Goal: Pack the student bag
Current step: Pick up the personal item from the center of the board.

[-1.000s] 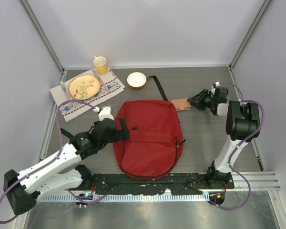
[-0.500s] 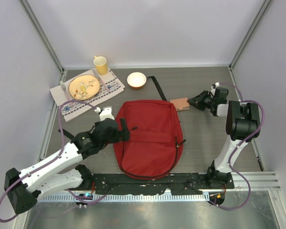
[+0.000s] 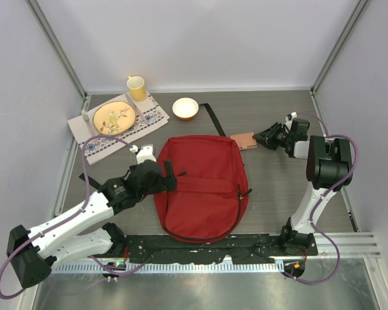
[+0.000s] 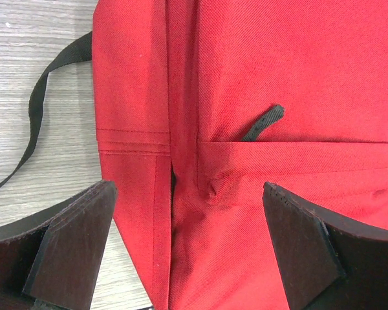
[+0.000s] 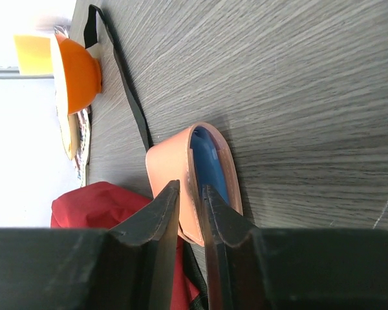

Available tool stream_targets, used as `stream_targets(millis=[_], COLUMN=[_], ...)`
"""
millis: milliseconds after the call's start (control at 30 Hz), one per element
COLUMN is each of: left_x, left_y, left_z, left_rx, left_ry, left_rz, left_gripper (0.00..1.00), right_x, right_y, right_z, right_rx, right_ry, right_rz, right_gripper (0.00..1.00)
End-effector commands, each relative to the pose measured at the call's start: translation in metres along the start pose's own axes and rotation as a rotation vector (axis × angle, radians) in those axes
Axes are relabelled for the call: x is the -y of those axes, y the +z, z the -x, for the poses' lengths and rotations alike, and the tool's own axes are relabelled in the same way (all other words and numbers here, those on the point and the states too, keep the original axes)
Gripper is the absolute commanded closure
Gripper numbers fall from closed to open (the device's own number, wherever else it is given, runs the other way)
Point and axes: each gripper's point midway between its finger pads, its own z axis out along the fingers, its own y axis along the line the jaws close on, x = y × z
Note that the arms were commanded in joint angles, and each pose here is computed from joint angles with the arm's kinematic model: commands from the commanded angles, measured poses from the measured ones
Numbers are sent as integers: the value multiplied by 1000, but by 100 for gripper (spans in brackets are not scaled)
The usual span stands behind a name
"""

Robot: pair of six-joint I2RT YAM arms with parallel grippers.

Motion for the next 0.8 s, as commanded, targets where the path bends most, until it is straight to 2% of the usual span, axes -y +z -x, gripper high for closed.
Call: stream_targets(millis=[0,267,433,533,567,633,767], left_x=[6,3,3,2,3,2,1], left_y=[3,3,2,2,2,1,-4], left_z=[3,3,3,2,2,2,7], left_rx=[9,17,18,16,15,18,40], left_ry=[-22,-25,-25,-28,-27,-30,-53], left_rz=[-17,-13,-11,-12,-14,-16,-20], left_gripper=[0,0,0,0,0,0,0], right_x=[-7,-1,-2,-4,-7,-10,-19], right_y=[2,2,1,0,-2,-5,-17], right_z=[-1,-6,-8,-8,-7,-5,5], right_rx=[-24,-44,-50,-47,-41,-29,39], right_ry=[-10,-13,-13,-9,-12,-18,-39], right_rz=[40,23,30,33,37,36,3], right_gripper=[75,73,78,85,91,97,99])
